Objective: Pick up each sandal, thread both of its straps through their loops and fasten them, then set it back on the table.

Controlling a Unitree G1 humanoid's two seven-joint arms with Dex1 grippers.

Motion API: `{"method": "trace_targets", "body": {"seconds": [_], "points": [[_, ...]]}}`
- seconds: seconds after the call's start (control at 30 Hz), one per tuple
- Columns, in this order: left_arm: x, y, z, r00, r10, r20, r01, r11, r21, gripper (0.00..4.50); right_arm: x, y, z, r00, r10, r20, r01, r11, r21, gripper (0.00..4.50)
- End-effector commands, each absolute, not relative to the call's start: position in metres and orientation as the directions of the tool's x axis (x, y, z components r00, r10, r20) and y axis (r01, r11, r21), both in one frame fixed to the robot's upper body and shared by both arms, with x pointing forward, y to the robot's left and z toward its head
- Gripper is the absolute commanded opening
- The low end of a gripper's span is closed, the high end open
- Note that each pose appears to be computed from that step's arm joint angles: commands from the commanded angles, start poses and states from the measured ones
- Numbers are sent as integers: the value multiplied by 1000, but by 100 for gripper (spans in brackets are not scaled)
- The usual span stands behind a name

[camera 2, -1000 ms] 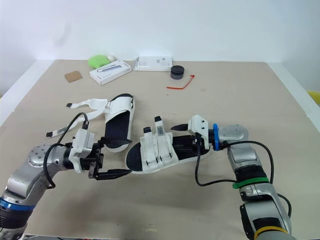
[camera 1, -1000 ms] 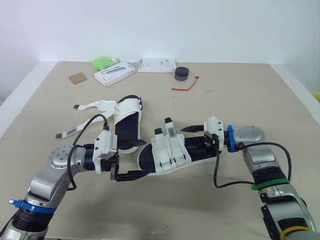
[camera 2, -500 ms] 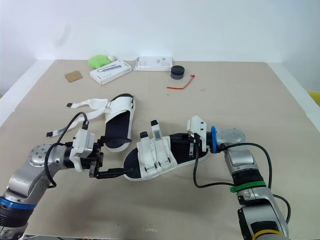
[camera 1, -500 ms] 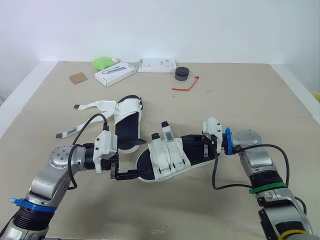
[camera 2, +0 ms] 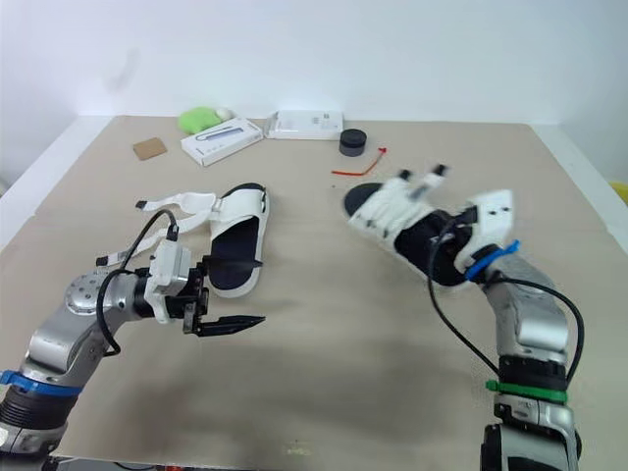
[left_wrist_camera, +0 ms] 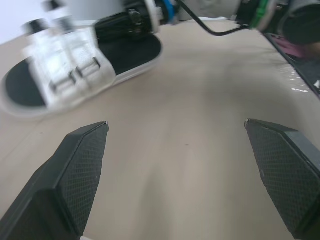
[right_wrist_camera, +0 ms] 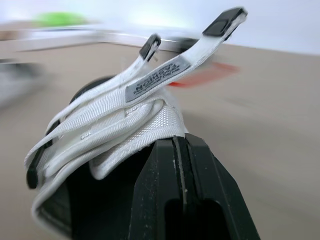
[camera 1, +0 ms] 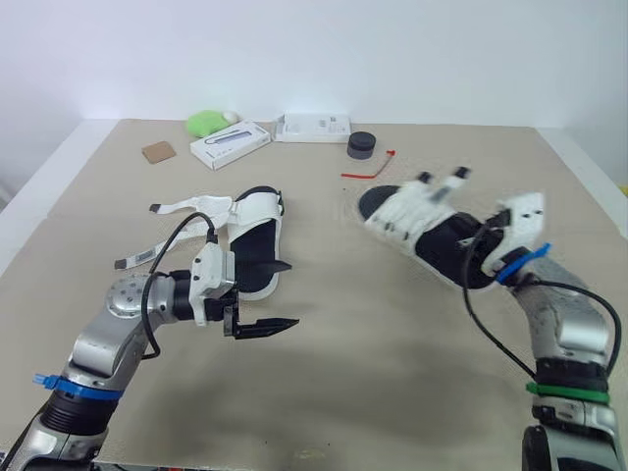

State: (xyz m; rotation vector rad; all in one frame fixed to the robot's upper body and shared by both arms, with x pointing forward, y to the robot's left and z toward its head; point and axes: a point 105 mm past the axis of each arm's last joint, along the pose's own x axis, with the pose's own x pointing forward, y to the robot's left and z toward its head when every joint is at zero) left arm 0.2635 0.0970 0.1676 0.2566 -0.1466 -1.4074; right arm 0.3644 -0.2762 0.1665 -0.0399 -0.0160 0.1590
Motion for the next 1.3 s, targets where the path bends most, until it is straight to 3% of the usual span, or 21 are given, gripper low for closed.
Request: {"method": "trace_targets", "body": {"seconds": [0.03, 0.17, 0.43, 0.77, 0.8, 0.97, 1.07, 1.1, 1.3], "points": [[265, 95, 176, 153, -988, -38, 948, 136, 287, 450, 352, -294, 181, 996, -55, 77, 53, 998, 27, 5], [265, 94, 176, 146, -988, -45, 949, 127, 288, 450, 344, -306, 164, 974, -226, 24, 223, 970, 94, 5], [265, 90, 175, 144, -989, -45, 948, 125, 293, 450, 342, -310, 150, 906, -420, -50, 419, 877, 234, 5], [263, 87, 175, 143, -989, -43, 948, 124, 294, 450, 353, -286, 160, 956, -295, 2, 287, 931, 224, 5], [263, 87, 175, 144, -989, -44, 948, 124, 294, 450, 353, -282, 163, 963, -271, 15, 261, 939, 223, 69], [263, 88, 175, 147, -988, -43, 947, 128, 293, 450, 351, -260, 181, 996, -67, 65, 63, 996, 68, 283], [265, 89, 176, 151, -988, -37, 944, 133, 303, 450, 345, -247, 188, 995, 87, 50, -85, 995, -50, 374], [266, 89, 178, 156, -988, -25, 940, 140, 310, 450, 344, -246, 190, 992, 115, 48, -111, 991, -76, 426], [273, 90, 189, 162, -986, 41, 939, 167, 301, 450, 324, -231, 192, 918, 391, -71, -396, 882, -254, 442]]}}
